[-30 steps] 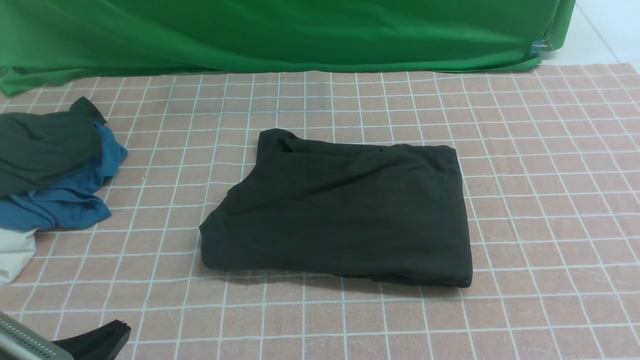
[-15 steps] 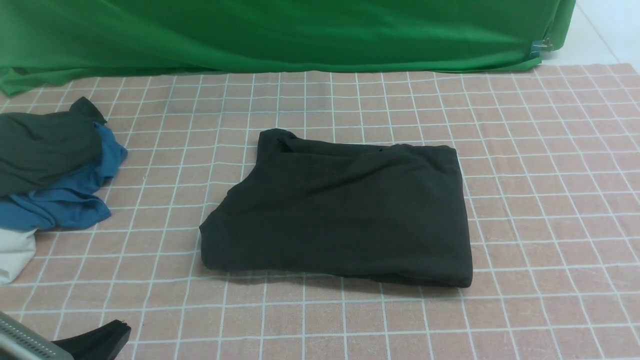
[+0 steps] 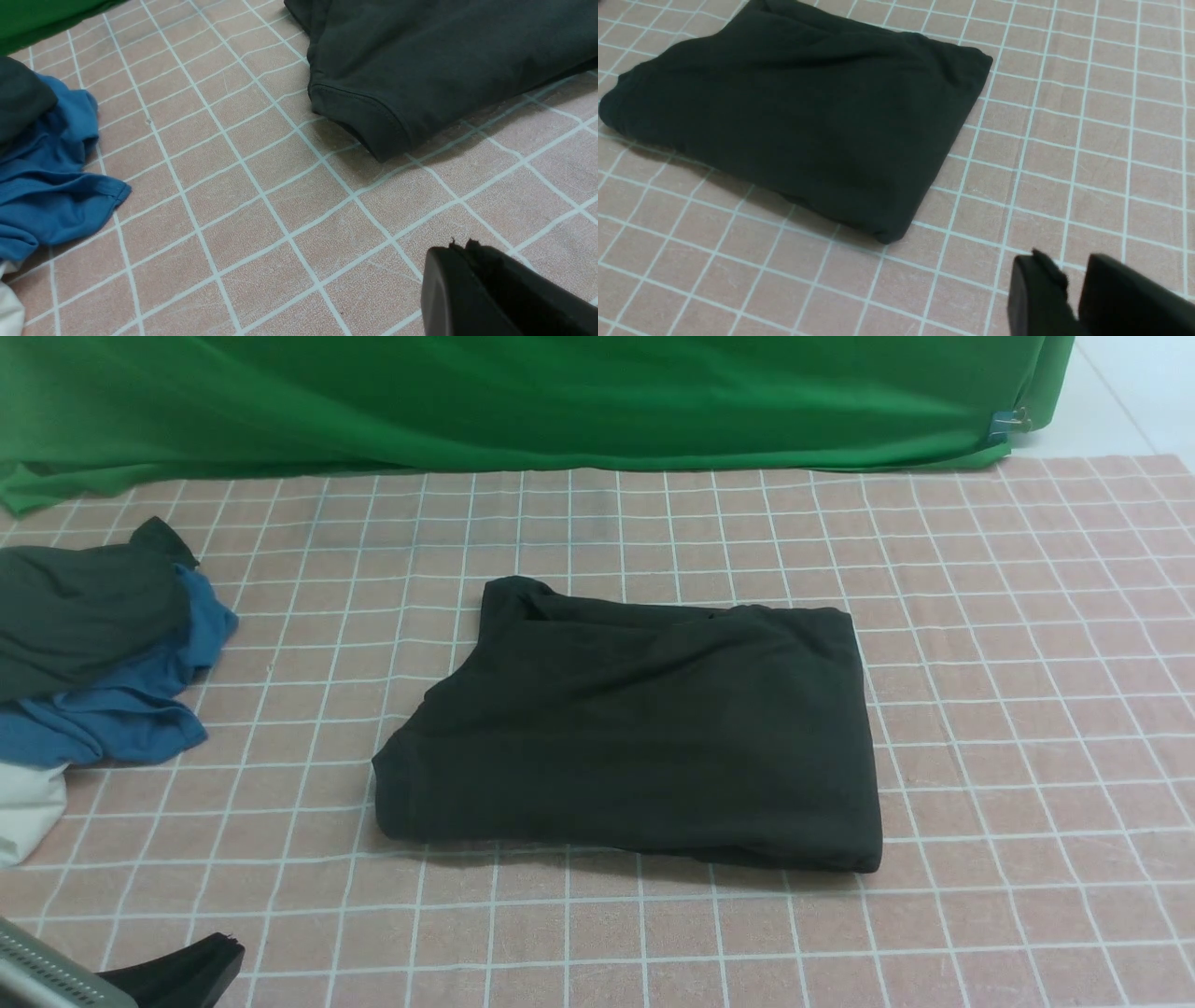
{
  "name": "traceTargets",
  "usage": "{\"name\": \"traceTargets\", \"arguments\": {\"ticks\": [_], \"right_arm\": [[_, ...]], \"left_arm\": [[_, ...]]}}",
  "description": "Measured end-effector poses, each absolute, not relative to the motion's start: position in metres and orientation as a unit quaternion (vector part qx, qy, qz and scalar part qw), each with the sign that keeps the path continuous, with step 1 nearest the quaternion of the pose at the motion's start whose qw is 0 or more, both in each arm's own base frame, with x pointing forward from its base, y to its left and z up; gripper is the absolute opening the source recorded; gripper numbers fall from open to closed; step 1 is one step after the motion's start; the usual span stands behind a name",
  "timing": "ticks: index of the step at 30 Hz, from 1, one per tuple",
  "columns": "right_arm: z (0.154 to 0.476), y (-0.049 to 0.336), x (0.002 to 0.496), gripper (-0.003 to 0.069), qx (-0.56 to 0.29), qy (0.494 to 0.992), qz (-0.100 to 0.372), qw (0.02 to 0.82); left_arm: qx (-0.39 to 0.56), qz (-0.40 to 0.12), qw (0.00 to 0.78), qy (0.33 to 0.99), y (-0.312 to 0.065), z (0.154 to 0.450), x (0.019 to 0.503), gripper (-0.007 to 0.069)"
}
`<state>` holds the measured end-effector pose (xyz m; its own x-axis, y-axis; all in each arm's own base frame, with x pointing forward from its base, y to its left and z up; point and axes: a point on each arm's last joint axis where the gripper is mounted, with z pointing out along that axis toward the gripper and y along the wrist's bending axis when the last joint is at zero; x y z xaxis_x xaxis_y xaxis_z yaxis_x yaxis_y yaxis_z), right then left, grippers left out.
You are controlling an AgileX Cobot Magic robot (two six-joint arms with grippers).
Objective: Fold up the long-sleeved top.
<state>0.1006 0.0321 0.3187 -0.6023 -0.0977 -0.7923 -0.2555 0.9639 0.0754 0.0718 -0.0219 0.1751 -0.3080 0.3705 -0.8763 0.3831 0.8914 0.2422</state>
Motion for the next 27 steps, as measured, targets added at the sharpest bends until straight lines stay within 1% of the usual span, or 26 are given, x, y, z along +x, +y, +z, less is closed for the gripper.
{"name": "traceTargets", "arguments": {"ticks": [17,19,23,24,25,27], "right_arm": [[0.321,0.029,0.098,0.0225,-0.09,0.887,0.088,0.444],[0.325,0.024,0.093,0.0232,-0.074,0.877,0.082,0.467],[0.328,0.012,0.083,0.0227,-0.045,0.855,0.045,0.515],[0.323,0.007,0.078,0.0226,-0.035,0.838,0.031,0.543],[0.322,0.006,0.077,0.0226,-0.033,0.838,0.028,0.543],[0.303,0.002,0.071,0.0226,-0.017,0.815,0.011,0.579]], "left_arm": [[0.233,-0.005,0.54,0.808,-0.022,0.175,0.072,0.0018],[0.233,-0.005,0.54,0.808,-0.022,0.175,0.072,0.0018],[0.233,-0.005,0.54,0.808,-0.022,0.175,0.072,0.0018],[0.233,-0.005,0.54,0.808,-0.022,0.175,0.072,0.0018],[0.233,-0.005,0.54,0.808,-0.022,0.175,0.072,0.0018],[0.233,-0.005,0.54,0.808,-0.022,0.175,0.072,0.0018]]}}
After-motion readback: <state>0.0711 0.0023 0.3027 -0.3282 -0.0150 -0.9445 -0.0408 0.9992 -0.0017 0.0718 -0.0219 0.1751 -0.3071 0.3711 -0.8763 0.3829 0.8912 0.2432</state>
